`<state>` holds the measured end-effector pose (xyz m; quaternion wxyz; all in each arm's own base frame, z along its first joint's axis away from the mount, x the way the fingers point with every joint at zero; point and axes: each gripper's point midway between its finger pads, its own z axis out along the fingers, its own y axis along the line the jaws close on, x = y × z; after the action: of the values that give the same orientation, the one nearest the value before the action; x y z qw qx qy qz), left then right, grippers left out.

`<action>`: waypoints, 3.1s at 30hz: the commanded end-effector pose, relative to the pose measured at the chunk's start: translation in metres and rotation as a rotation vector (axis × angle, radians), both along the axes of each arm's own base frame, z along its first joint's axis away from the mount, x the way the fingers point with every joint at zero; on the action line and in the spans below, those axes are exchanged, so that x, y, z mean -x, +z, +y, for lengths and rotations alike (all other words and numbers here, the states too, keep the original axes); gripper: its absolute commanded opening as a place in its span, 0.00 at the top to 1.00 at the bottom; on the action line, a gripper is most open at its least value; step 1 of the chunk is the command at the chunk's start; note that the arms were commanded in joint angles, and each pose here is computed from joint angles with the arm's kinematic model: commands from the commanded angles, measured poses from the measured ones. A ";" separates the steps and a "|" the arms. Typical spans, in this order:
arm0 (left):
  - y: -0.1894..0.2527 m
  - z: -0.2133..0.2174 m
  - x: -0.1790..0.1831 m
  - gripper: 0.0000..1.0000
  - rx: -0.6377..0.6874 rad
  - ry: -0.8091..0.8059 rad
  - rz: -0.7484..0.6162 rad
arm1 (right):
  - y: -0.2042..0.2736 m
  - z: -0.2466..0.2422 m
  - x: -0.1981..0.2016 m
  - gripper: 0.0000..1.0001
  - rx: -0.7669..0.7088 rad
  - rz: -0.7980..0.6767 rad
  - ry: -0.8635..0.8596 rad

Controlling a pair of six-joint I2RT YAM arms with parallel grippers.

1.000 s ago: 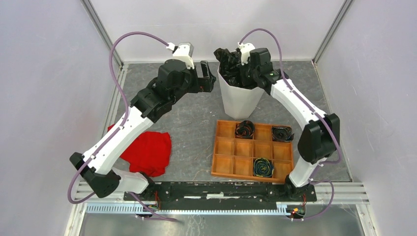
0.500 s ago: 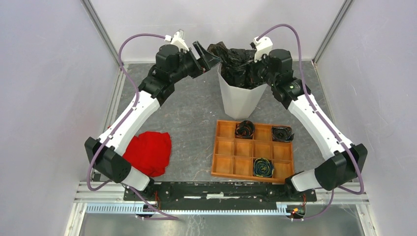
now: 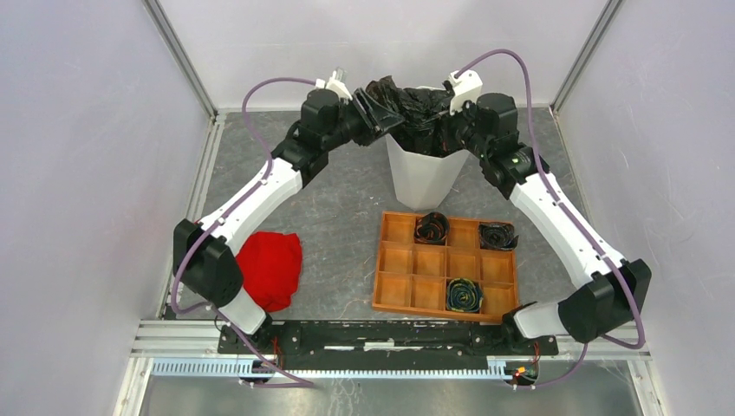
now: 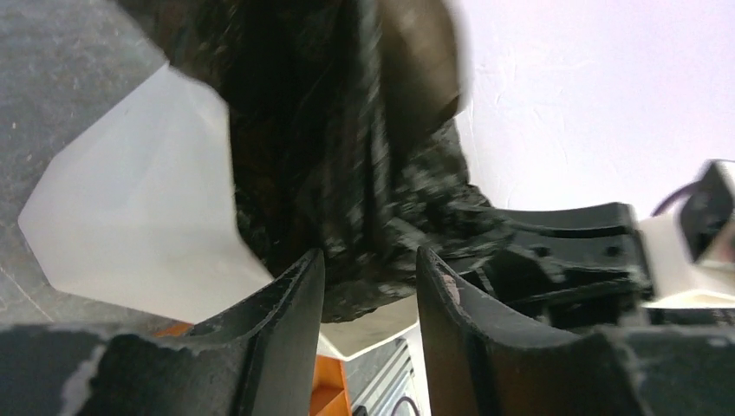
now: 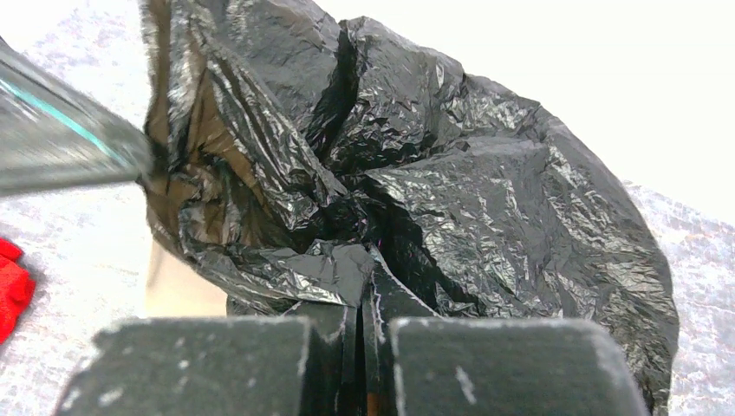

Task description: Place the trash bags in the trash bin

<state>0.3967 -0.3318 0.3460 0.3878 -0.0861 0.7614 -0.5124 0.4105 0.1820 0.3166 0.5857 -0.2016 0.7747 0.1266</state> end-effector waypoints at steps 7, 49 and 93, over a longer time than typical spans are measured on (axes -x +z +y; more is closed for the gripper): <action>0.010 -0.006 -0.002 0.47 0.096 0.041 0.011 | 0.039 0.006 0.011 1.00 -0.103 -0.098 0.038; 0.018 0.004 0.025 0.98 0.011 -0.041 -0.154 | 0.133 -0.051 0.094 0.12 -0.111 -0.364 -0.044; 0.008 0.014 0.060 0.98 -0.024 -0.109 -0.159 | 0.090 0.067 -0.044 0.99 -0.073 -0.203 0.142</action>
<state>0.3490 -0.3227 0.3310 0.3934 -0.0321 0.7554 -0.5231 0.4405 0.2497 0.3639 0.6082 -0.2842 0.7215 0.1697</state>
